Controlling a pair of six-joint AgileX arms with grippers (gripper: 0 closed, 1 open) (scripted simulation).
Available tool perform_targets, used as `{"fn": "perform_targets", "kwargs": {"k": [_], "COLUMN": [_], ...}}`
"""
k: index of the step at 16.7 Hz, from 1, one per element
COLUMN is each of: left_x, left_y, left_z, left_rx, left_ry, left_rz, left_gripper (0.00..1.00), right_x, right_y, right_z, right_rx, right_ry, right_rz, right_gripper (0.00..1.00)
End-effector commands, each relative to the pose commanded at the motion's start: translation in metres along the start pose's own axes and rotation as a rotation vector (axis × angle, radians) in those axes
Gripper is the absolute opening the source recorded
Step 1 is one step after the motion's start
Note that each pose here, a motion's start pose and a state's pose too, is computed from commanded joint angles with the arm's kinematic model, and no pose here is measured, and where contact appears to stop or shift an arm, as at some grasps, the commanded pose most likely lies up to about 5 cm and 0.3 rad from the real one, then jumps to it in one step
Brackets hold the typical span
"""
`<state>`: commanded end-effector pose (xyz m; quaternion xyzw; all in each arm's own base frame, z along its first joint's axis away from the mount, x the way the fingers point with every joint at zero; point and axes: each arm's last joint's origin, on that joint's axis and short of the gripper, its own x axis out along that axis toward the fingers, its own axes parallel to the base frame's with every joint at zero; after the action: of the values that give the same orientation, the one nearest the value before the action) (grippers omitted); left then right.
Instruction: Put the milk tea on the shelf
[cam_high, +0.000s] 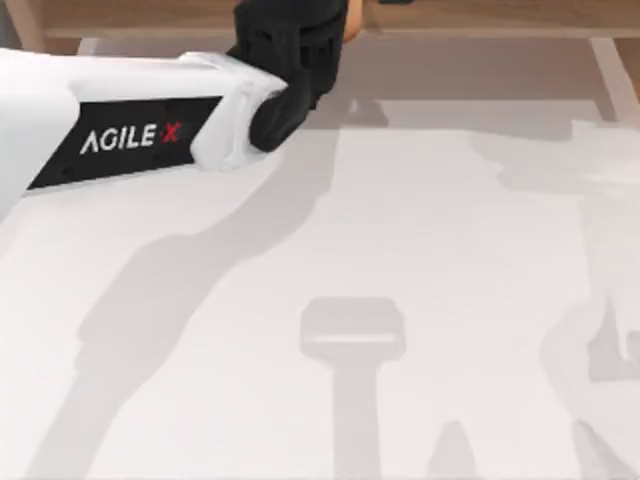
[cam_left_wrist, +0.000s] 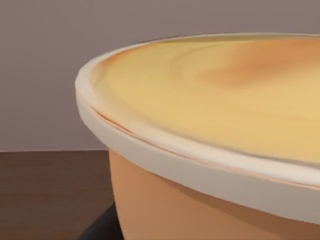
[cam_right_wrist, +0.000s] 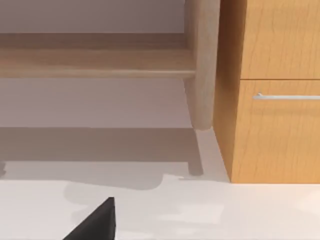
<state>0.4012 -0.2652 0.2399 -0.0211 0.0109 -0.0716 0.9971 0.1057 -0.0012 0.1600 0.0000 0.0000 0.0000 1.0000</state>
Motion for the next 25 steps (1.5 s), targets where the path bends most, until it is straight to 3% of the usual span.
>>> {"fn": "perform_targets", "kwargs": {"k": [4, 11, 24, 25], "left_x": [0.010, 0.010, 0.051, 0.051], "left_y": [0.000, 0.001, 0.006, 0.006], "left_z": [0.025, 0.028, -0.001, -0.001], "left_rx": [0.033, 0.034, 0.035, 0.035], "left_ry": [-0.029, -0.034, -0.031, -0.031], "left_rz": [0.117, 0.120, 0.121, 0.121], "left_gripper": [0.00, 0.00, 0.00, 0.08], "right_x": [0.000, 0.000, 0.000, 0.000], "right_y": [0.000, 0.000, 0.000, 0.000], "right_z": [0.000, 0.000, 0.000, 0.000], "right_rx": [0.000, 0.000, 0.000, 0.000], "right_ry": [0.000, 0.000, 0.000, 0.000], "right_rz": [0.000, 0.000, 0.000, 0.000], "right_gripper": [1.00, 1.00, 1.00, 1.00]}}
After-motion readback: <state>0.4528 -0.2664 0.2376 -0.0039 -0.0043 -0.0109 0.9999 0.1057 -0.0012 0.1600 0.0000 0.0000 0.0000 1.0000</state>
